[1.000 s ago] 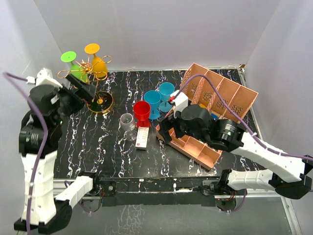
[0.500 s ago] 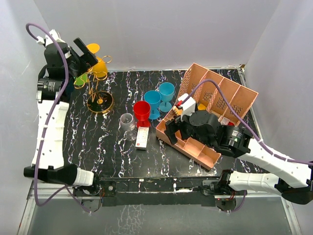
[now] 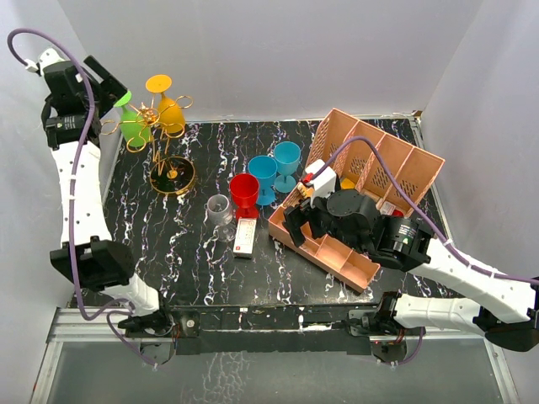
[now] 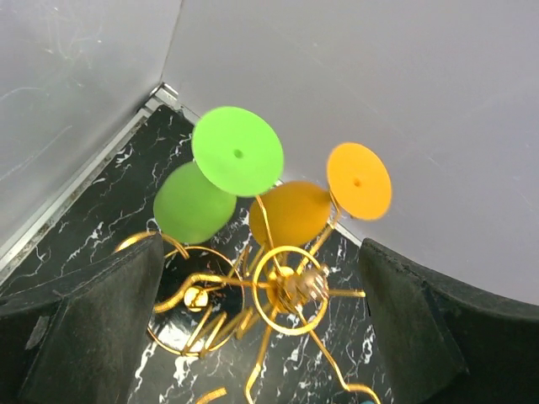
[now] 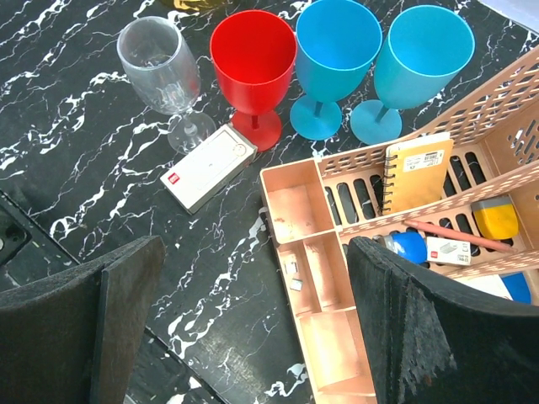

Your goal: Take the wine glass off the wine glass rack

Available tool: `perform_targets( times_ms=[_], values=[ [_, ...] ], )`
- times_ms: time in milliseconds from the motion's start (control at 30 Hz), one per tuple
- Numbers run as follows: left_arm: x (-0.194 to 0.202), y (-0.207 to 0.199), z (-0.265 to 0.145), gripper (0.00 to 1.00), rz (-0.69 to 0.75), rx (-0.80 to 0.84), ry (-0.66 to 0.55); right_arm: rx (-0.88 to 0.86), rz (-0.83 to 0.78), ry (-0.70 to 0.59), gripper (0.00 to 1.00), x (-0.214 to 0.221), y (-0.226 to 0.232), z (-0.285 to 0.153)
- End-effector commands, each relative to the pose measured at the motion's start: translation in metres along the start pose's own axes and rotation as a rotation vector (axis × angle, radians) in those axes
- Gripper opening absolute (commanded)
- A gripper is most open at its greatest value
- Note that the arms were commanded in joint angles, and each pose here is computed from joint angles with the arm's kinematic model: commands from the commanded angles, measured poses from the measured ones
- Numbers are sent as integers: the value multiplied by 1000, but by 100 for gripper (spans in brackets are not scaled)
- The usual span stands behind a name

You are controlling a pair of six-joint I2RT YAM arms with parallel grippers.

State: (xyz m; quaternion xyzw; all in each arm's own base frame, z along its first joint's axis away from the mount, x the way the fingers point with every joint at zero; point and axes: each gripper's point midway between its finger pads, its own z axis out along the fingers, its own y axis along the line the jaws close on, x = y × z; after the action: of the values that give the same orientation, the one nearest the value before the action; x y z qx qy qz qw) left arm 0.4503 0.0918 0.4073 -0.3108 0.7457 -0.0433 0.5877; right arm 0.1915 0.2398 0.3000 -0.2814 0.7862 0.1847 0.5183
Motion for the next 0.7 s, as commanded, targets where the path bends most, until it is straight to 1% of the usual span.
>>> perform_targets(
  times_ms=[0, 67, 267, 567, 667],
  values=[
    [-28, 1, 14, 97, -40, 63, -50, 27, 13, -96, 99, -27, -5, -2],
    [-28, 7, 27, 96, -42, 57, -41, 26, 11, -104, 99, -29, -5, -2],
    [-19, 21, 61, 85, -33, 50, 2, 36, 10, -110, 99, -33, -5, 2],
    [-5, 33, 86, 73, 14, 55, 51, 49, -2, -101, 99, -32, -6, 6],
    [0, 33, 93, 71, 20, 67, 72, 51, -2, -105, 99, -33, -7, 6]
  ],
)
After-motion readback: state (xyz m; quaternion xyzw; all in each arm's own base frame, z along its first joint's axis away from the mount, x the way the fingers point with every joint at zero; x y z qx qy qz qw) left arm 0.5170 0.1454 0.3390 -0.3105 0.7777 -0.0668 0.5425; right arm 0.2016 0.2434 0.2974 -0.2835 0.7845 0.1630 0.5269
